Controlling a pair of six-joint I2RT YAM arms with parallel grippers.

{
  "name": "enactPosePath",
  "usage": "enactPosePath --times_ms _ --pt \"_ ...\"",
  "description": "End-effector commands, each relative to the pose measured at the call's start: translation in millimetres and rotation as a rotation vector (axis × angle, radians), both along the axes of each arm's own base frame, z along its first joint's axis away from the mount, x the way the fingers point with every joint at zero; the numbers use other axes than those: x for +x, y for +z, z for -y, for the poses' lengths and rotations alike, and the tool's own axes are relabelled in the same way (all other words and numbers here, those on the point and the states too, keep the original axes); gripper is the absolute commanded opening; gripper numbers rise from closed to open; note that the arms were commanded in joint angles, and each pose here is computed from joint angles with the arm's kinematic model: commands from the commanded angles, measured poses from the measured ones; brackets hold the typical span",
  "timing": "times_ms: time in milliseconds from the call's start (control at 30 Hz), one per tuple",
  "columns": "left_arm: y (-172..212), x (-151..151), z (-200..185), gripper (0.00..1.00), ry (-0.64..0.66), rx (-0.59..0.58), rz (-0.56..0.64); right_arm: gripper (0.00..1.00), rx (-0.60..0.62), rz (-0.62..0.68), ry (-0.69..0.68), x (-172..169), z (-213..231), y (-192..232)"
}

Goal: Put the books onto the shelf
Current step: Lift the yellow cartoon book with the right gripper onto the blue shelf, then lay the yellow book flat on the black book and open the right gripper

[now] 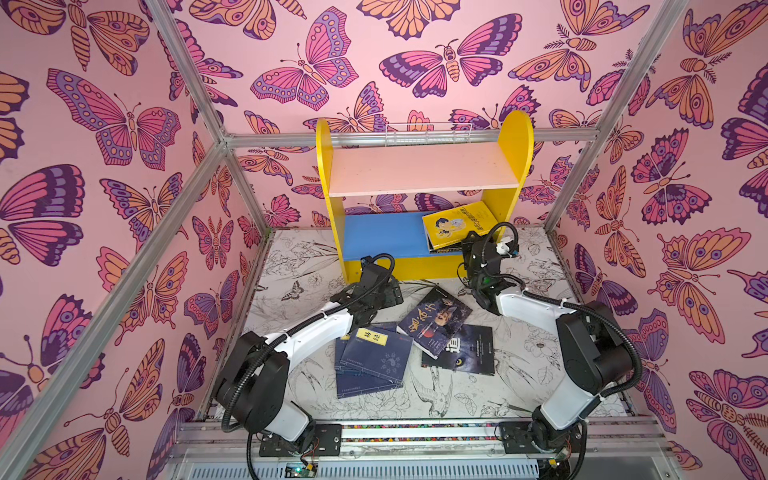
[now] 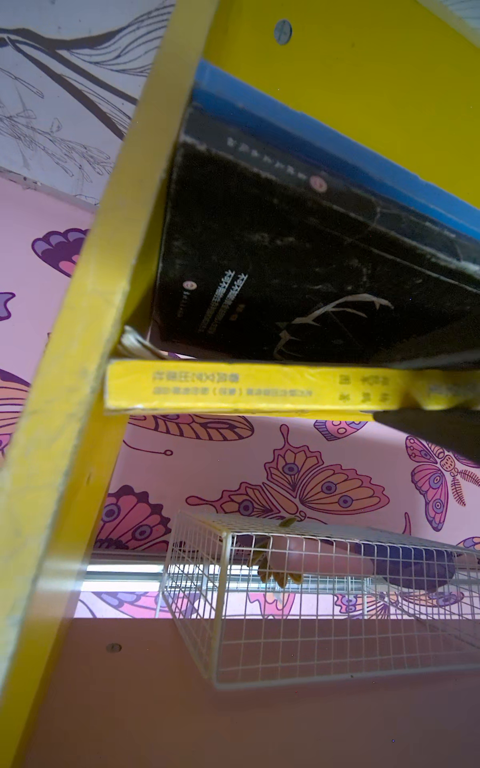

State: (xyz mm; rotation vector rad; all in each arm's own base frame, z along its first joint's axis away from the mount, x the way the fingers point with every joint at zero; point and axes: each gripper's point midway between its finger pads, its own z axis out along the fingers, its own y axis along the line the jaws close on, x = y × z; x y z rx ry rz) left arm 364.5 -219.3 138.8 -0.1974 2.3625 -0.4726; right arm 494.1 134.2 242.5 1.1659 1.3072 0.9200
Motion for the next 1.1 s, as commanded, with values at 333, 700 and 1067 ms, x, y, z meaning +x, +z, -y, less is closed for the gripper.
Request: enactPosePath --times_ms 333,700,1067 --pt "-6 -8 -3 0.89 -0.02 0.026 -0.022 0.46 0.087 -0.084 -0.035 -4 -11 -2" --pt "-9 -7 0 0.89 -0.024 0.024 -0.03 0.63 0.039 -0.204 -0.012 -20 -7 -21" --pt "-11 -9 -5 0.89 -0.016 0.039 -0.031 0.0 -0.183 -0.344 0.231 -35 -16 -29"
